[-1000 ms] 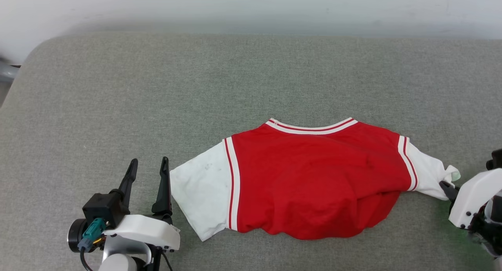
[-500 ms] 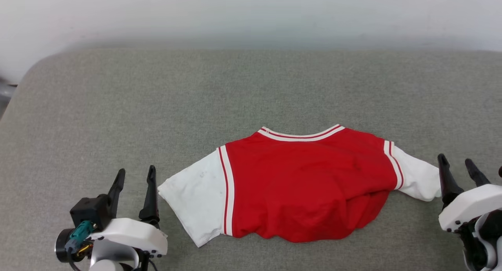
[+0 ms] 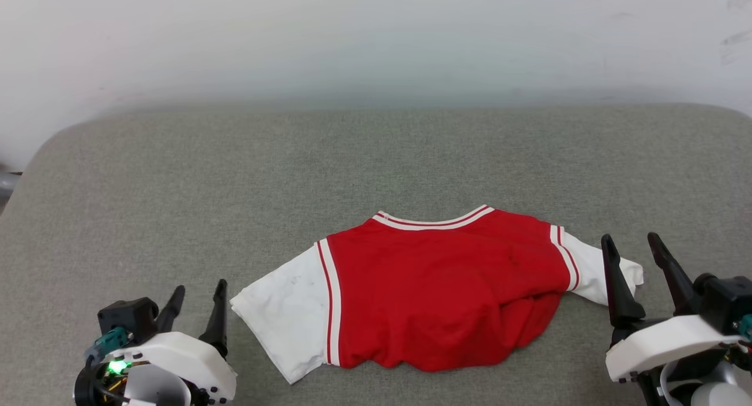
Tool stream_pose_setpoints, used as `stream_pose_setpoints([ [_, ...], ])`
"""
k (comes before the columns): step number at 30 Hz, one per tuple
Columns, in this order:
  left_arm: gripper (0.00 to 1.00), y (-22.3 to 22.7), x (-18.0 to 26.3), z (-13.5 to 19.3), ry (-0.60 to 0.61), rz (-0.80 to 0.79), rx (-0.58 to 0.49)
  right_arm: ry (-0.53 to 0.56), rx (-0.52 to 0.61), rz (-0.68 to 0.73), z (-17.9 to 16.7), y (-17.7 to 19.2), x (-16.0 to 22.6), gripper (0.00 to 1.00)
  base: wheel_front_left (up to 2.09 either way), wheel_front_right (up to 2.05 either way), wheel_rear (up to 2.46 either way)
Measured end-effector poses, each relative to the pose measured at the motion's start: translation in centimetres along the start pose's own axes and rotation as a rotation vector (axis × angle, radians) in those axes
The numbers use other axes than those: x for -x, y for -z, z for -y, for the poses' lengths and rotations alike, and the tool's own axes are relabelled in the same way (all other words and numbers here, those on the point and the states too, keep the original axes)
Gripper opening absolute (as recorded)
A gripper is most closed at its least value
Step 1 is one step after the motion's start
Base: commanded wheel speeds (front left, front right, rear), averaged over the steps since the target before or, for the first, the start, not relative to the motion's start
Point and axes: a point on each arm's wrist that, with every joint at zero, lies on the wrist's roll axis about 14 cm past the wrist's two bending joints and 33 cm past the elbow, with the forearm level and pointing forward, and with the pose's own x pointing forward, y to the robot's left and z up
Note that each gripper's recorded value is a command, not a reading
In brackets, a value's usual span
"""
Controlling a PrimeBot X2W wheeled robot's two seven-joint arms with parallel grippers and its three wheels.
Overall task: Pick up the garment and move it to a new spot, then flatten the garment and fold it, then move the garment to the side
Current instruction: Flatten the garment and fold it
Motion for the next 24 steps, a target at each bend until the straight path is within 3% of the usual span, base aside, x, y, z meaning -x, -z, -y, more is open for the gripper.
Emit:
stream_pose_setpoints([
  [10, 1.00, 2.4, -1.1, 2.5, 0.155, -0.307, 0.004, -0.043, 0.008, 0.026, -1.6, -1.6, 1.4, 1.00, 0.00, 0.00, 0.00],
  [24, 1.00, 9.8, -3.2, 1.0, 0.172, -0.785, -0.043, 0.006, -0.046, -0.045, -0.1, 1.3, 0.6, 1.00, 0.00, 0.00, 0.00],
])
